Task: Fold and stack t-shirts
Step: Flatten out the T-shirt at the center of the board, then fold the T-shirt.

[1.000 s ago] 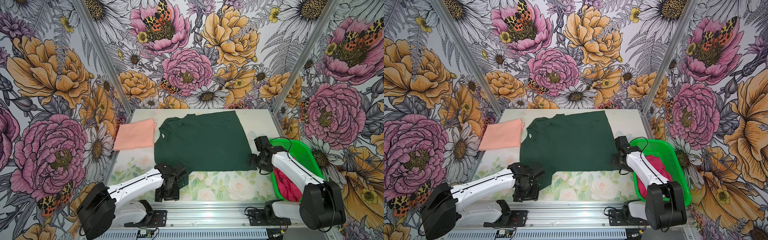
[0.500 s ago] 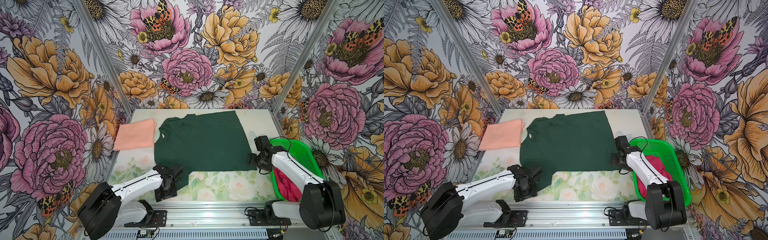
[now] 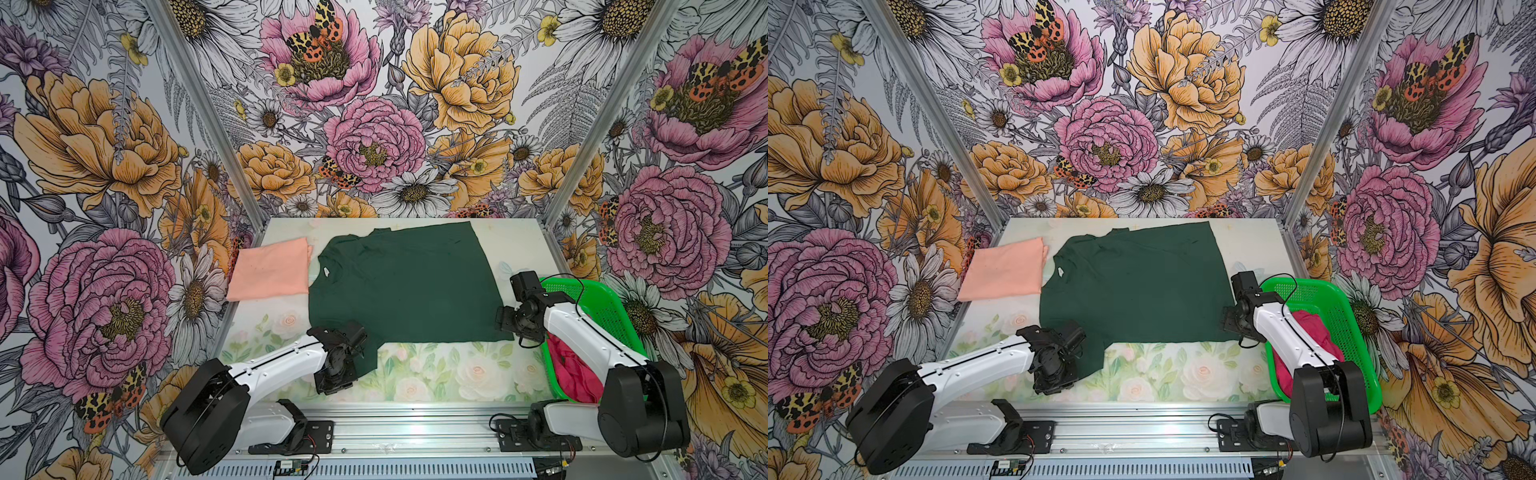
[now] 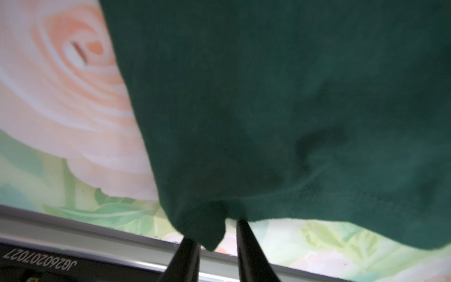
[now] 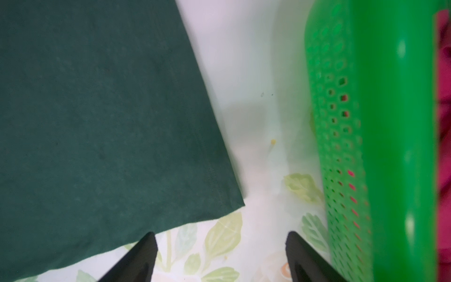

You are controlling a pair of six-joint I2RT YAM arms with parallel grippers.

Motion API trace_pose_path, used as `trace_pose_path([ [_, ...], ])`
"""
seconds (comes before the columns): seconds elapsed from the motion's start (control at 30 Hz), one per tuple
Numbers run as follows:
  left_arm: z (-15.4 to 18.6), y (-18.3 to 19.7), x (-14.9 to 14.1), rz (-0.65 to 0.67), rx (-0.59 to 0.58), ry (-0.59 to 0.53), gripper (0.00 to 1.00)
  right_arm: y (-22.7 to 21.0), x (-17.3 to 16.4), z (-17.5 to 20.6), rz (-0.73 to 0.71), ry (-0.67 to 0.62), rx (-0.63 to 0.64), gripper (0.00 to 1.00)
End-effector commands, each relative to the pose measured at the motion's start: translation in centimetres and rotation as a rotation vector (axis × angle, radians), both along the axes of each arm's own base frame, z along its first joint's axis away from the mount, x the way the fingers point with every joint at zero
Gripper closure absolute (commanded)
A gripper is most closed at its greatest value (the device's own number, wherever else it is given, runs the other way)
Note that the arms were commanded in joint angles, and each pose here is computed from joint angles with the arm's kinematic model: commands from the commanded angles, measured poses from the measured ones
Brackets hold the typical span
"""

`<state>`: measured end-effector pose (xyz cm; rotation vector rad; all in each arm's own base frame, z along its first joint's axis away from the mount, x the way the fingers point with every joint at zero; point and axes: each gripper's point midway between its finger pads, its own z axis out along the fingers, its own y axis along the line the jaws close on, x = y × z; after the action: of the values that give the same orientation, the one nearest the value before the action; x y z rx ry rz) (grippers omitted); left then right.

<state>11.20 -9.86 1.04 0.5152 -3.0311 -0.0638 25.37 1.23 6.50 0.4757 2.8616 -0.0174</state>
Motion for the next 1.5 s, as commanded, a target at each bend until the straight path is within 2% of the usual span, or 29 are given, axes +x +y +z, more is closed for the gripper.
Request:
trace_pose_path([
  [0.0, -2.2, 1.9, 2.3, 0.002, 0.081, -0.125, 0.85, -0.2, 0.0, -1.0, -0.035, 0.017, 0.010, 0.17],
  [0.1, -1.8, 1.8, 2.7, 0.000, 0.060, -0.147, 0.94, -0.2, 0.1, -1.7, -0.050, 0.032, 0.026, 0.23],
  [0.3, -1.6, 1.9, 3.0, 0.001, 0.047, -0.161, 0.95, -0.4, 0.3, -2.9, -0.058, 0.063, 0.026, 0.32],
  [0.37, -1.5, 2.0, 3.1, 0.002, 0.052, -0.166, 0.99, -0.2, 0.3, -3.4, -0.055, 0.078, 0.037, 0.35],
  [0.67, -1.6, 2.1, 3.4, 0.015, 0.077, -0.164, 1.00, -1.0, -0.3, -6.4, -0.083, 0.163, 0.025, 0.32],
  [0.73, -1.7, 2.1, 3.4, 0.007, 0.079, -0.153, 0.93, -0.8, -0.3, -7.0, -0.077, 0.178, 0.038, 0.34],
  [0.8, -1.8, 2.0, 3.3, 0.003, 0.082, -0.143, 0.81, -0.8, -0.2, -7.1, -0.074, 0.180, 0.041, 0.37],
  [0.9, -1.9, 2.0, 3.3, -0.010, 0.084, -0.133, 0.75, -0.5, 0.0, -7.0, -0.065, 0.177, 0.054, 0.45],
  [0.93, -1.9, 1.9, 3.2, -0.017, 0.082, -0.132, 0.77, -0.4, 0.0, -7.0, -0.058, 0.177, 0.060, 0.51],
  [0.97, -1.8, 1.9, 3.2, -0.025, 0.080, -0.139, 0.93, -0.2, 0.0, -7.0, -0.049, 0.177, 0.071, 0.58],
  [1.0, -1.7, 1.9, 3.3, -0.026, 0.083, -0.149, 1.00, 0.0, -0.1, -7.1, -0.043, 0.177, 0.080, 0.63],
  [1.07, -1.1, 1.8, 3.4, -0.023, 0.066, -0.182, 1.00, 0.3, -0.1, -6.9, -0.033, 0.172, 0.096, 0.73],
  [1.1, -0.9, 1.7, 3.5, -0.022, 0.055, -0.197, 1.00, 0.4, -0.1, -6.9, -0.030, 0.168, 0.102, 0.74],
  [1.33, 1.7, 1.7, 3.8, 0.013, -0.001, -0.275, 1.00, 0.9, 0.2, -5.5, -0.013, 0.116, 0.134, 0.83],
  [1.47, 4.7, 1.0, 4.7, 0.021, -0.022, -0.357, 1.00, 1.2, 0.3, -4.7, -0.009, 0.081, 0.150, 0.85],
])
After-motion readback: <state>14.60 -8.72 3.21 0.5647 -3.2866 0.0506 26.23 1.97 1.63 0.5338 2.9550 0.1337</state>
